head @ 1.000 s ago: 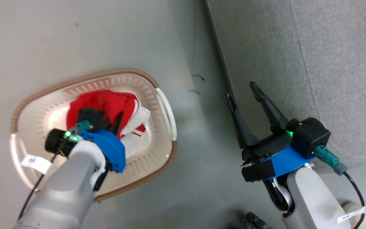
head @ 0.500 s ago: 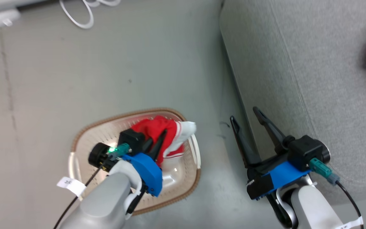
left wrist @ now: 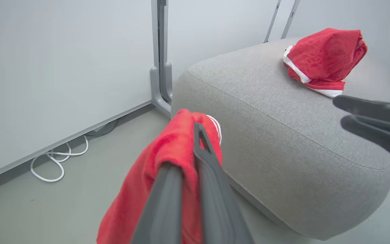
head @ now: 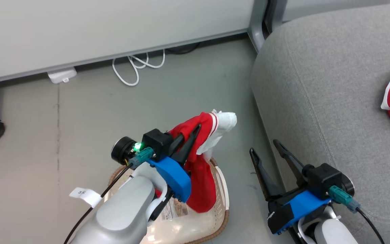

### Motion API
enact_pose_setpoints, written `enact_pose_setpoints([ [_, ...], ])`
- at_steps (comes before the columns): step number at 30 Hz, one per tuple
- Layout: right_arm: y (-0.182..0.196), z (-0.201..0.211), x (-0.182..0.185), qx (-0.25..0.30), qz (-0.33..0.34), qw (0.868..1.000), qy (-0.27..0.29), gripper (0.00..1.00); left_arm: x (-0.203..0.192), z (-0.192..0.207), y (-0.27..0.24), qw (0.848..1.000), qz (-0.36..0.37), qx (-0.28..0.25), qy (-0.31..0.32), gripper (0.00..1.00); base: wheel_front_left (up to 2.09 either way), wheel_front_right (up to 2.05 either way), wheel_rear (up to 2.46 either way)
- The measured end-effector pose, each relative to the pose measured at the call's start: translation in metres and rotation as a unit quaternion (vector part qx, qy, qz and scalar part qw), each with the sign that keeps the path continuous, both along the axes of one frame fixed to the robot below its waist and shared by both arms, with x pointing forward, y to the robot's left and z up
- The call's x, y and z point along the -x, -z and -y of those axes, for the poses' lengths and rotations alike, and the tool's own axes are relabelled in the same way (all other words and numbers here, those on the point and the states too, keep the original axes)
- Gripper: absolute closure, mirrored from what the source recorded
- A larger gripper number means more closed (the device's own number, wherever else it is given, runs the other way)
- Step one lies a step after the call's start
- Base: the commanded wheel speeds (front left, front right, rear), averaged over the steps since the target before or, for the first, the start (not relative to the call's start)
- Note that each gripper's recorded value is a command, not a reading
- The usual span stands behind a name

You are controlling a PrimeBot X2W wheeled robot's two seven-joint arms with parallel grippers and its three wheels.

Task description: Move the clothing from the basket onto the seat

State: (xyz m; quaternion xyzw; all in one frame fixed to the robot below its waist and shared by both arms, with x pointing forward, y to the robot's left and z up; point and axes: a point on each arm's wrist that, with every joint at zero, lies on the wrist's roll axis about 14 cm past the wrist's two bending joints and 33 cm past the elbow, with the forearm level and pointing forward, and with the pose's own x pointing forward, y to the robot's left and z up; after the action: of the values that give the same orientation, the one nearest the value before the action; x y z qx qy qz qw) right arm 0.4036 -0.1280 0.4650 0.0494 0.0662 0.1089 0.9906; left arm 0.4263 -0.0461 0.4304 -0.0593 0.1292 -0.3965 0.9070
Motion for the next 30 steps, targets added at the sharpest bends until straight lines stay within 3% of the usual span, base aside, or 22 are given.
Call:
enact_pose_setpoints([
  [10,-0.012,-0.014,0.010,-0.005,0.008,1.000,-0.020,0.00,-0.006,0.013,-0.068,0.996,0.090,0.014,0.022,1.00,0.00,0.00,0.00],
  [30,-0.020,-0.030,0.020,-0.014,0.014,0.999,-0.042,0.00,-0.007,0.038,-0.144,0.988,0.139,0.042,0.053,1.00,0.00,0.00,0.00],
])
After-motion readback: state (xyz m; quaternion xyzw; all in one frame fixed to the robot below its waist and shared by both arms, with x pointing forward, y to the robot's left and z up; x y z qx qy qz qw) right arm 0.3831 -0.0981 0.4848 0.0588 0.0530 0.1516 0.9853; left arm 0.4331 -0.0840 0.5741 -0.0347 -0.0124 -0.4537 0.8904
